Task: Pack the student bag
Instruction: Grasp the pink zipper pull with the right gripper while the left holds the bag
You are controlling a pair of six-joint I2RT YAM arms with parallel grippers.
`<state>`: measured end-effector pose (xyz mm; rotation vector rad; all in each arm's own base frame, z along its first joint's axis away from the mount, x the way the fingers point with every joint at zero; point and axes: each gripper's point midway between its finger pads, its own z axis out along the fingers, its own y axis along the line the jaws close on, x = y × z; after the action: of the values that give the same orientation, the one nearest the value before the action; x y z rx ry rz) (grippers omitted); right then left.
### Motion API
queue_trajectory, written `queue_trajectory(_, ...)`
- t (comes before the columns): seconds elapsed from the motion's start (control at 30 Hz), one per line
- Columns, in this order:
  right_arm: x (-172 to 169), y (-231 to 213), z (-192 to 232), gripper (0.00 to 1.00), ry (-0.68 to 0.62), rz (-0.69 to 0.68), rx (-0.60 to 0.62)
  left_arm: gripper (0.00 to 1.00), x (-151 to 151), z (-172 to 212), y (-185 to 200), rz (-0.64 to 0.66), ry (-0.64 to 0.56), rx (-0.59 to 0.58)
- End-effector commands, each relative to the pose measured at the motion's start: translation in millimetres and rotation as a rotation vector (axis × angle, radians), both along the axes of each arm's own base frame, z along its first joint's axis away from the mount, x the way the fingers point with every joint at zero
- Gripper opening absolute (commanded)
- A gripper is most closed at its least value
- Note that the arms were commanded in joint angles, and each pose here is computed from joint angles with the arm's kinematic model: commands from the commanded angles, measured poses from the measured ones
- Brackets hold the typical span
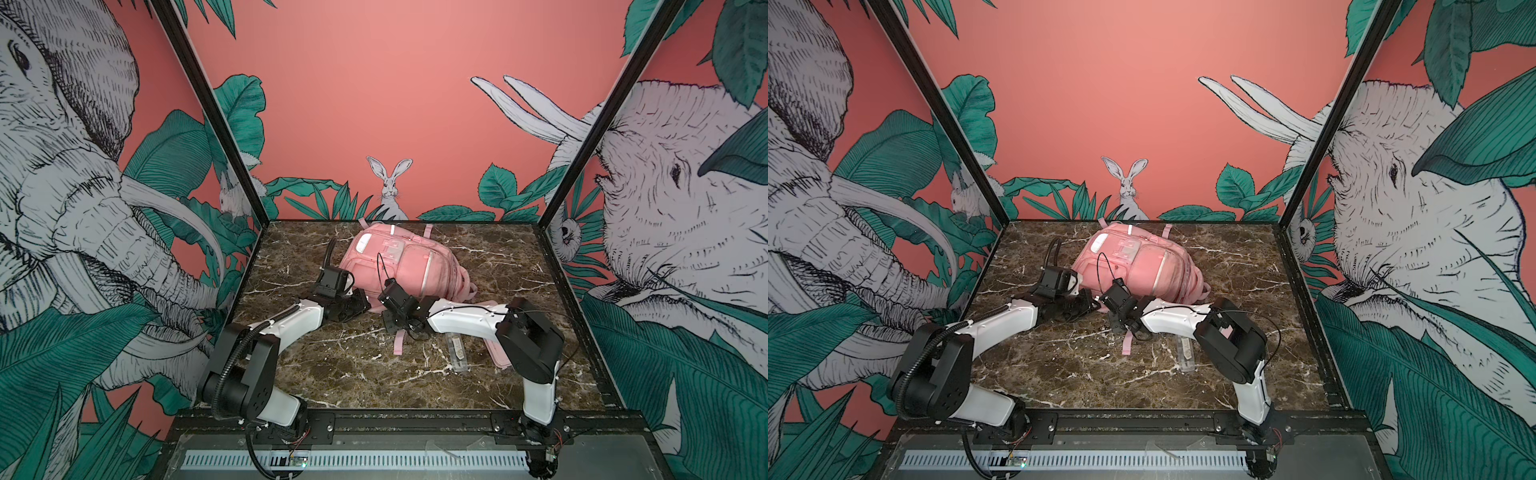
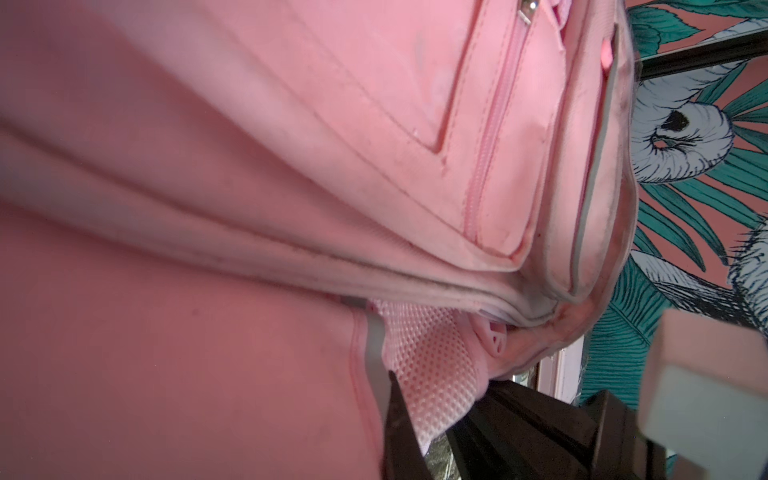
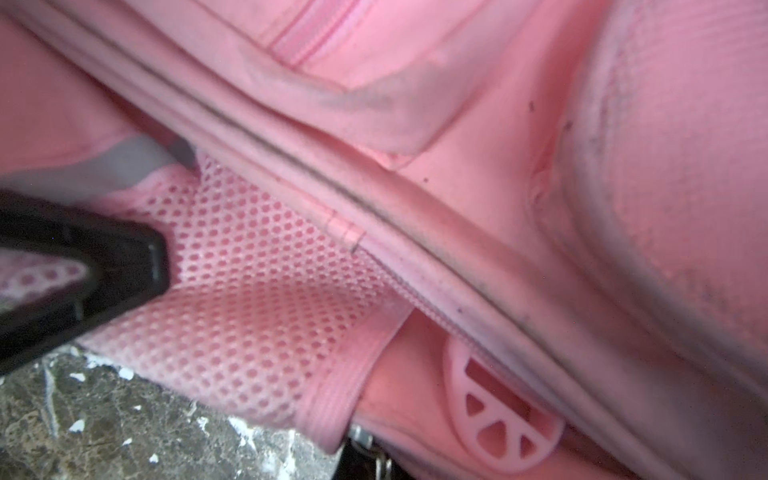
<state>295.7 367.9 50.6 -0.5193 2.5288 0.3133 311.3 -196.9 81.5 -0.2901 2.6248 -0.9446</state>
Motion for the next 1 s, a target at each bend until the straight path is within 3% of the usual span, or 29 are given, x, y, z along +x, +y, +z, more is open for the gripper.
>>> queue_trajectory(0.0,1.7,-0.9,21.4,0.00,-0.043,0.012,0.039,0.00,13.4,22.6,-2.5,-0.016,-0.078,-0.006)
queue_trajectory(0.67,-45.6,-39.9,33.7,0.00,0.013,0.086,0.115,0.00,37.1,25.5,50.6,0.100,-0.088,0.047)
queue_trajectory(0.97,-40.3,-92.0,27.8,0.00,0.036,0.003,0.102,0.00,38.8,21.5,67.2,0.129,-0.078,0.066)
